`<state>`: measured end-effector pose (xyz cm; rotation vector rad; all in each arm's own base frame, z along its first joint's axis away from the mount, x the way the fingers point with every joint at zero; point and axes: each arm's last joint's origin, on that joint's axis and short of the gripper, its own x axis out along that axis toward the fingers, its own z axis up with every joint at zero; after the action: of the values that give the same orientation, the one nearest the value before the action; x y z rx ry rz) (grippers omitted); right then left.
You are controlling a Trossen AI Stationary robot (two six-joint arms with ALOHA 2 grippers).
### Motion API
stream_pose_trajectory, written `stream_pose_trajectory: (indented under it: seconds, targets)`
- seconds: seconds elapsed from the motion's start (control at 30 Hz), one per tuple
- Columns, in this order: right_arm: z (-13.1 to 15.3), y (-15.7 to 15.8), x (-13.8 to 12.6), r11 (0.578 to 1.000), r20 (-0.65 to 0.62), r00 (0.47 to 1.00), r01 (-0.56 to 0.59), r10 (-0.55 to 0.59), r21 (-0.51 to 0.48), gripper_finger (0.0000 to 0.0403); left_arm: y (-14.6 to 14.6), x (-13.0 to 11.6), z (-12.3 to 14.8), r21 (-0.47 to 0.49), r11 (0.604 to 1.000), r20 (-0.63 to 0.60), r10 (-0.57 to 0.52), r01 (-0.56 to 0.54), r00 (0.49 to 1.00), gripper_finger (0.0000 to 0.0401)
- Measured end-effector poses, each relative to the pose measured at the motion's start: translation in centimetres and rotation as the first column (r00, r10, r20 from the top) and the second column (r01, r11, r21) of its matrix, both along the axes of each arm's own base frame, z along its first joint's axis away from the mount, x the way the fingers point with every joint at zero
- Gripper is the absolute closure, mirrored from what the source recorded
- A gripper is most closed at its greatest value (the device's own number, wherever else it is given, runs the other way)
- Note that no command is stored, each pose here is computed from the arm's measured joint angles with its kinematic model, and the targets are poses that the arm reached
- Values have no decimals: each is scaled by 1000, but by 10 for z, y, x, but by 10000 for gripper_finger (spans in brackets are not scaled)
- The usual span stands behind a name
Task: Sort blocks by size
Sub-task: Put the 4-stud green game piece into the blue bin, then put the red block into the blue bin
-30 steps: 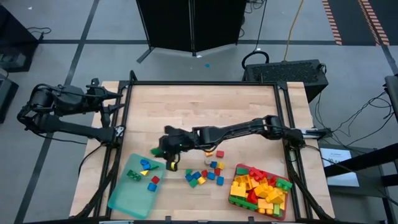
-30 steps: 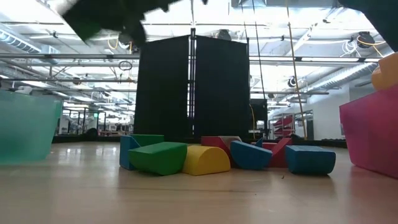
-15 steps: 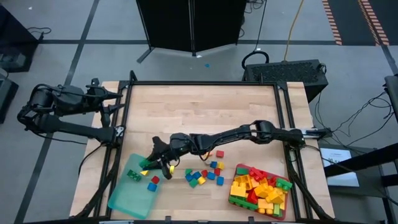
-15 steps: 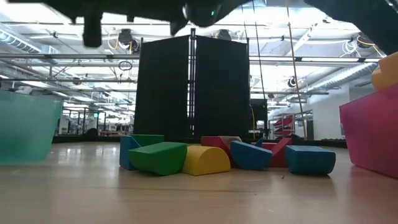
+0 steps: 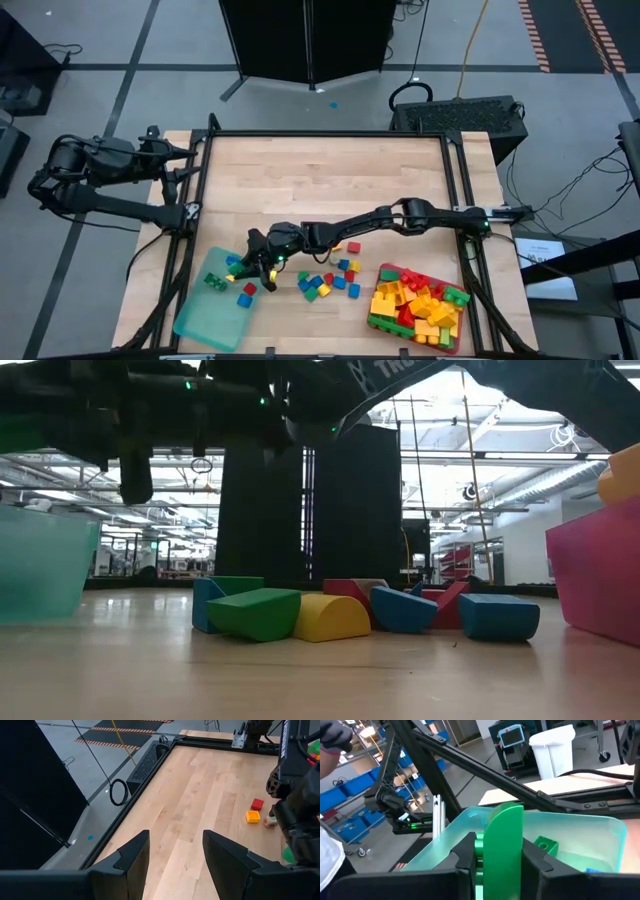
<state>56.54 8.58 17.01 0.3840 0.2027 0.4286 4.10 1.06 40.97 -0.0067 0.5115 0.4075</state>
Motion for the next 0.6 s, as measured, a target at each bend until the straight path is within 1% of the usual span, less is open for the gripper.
stream_pose_trajectory:
  seconds: [0.1,0.13,0.23,0.3,0.4,0.47,0.53,0.6]
  targets:
    - [-5,0,0,1000,-38,999,8,-8,2,327,0,0,0,0,1000,0,0,0,1000,214]
    - [-8,-1,0,1000,-64,998,26,-26,-3,315,0,0,0,0,1000,0,0,0,1000,214]
    - [-15,-1,-1,997,-126,989,73,-77,-32,256,0,0,0,0,1000,0,0,0,1000,214]
    - [-16,-1,-1,996,-138,987,79,-82,-30,216,0,0,0,0,1000,0,0,0,1000,214]
    - [-16,-3,-1,996,-146,985,87,-89,-21,175,0,0,0,0,1000,0,0,0,1000,214]
    - [-17,-6,-1,995,-177,979,98,-97,-1,161,0,0,0,1,1000,-1,0,0,1000,214]
    - [-12,-13,-3,993,-229,968,116,-105,36,156,0,0,0,1,1000,-1,0,0,1000,214]
    - [4,-25,-7,992,-268,958,119,-104,38,155,0,0,0,1,1000,-1,0,0,1000,214]
